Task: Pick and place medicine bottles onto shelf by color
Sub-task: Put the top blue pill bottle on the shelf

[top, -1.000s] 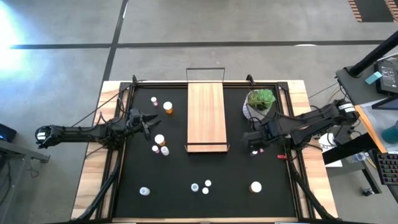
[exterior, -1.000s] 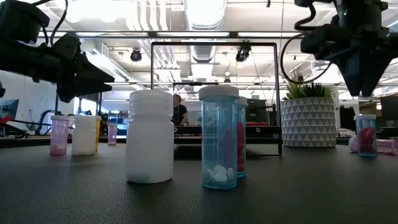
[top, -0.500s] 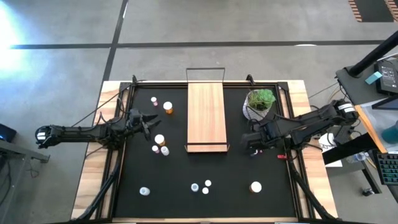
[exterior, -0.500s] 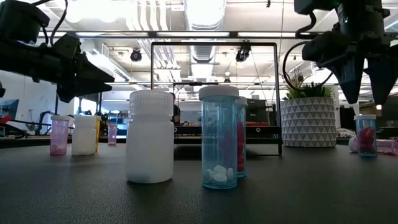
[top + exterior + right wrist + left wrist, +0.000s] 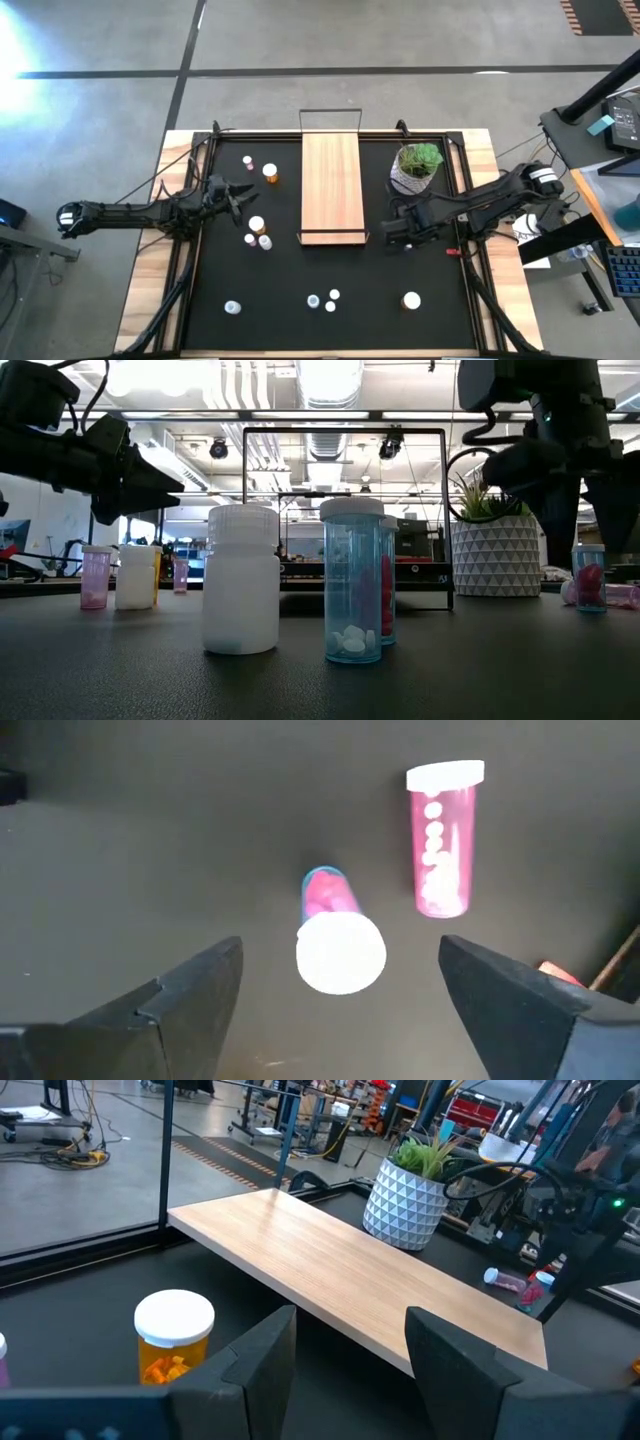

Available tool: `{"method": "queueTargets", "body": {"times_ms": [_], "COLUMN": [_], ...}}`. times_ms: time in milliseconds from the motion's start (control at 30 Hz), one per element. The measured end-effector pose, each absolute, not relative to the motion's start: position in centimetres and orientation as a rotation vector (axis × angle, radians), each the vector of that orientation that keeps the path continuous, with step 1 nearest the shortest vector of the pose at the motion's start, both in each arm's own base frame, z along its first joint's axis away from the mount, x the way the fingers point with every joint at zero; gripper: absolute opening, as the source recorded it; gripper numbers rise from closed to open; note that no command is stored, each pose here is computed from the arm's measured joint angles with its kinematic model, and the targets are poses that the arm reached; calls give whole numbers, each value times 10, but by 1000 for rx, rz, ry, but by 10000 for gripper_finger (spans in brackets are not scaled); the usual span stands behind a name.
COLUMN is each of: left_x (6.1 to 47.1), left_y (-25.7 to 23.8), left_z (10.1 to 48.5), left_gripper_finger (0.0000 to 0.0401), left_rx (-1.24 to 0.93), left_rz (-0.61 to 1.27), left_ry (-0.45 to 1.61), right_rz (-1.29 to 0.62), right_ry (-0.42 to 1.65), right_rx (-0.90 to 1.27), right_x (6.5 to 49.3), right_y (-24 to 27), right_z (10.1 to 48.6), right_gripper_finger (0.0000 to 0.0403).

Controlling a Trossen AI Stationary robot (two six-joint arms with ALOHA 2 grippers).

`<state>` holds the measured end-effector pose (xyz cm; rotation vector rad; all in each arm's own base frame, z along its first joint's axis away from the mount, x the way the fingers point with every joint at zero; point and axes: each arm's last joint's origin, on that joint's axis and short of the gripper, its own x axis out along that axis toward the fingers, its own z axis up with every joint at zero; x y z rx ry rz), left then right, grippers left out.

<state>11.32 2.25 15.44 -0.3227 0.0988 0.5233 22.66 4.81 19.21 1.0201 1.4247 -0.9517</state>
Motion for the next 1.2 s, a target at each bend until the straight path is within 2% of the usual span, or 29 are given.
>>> {"method": "queueTargets", "body": {"times_ms": [400, 700, 800, 1033, 1200], "left_x": [113, 113, 113, 113, 113], "left_y": [22, 22, 22, 23, 22], "left_z": [154, 154, 154, 154, 155], "left_gripper_finger": [173, 173, 173, 173, 173], "left_rx": [-323, -323, -323, -323, -323], "left_rz": [523, 523, 523, 523, 523], "left_ry": [98, 99, 99, 99, 97], "right_rz": [-915, -906, -909, -904, -889], "right_ry": [1325, 1303, 1305, 1303, 1315], "right_rx": [1125, 1112, 1110, 1111, 1107], "right_x": [206, 205, 206, 206, 206], "right_y": [44, 43, 43, 43, 44], "right_z": [172, 172, 172, 172, 172], "right_gripper_finger": [327, 321, 294, 187, 125]}}
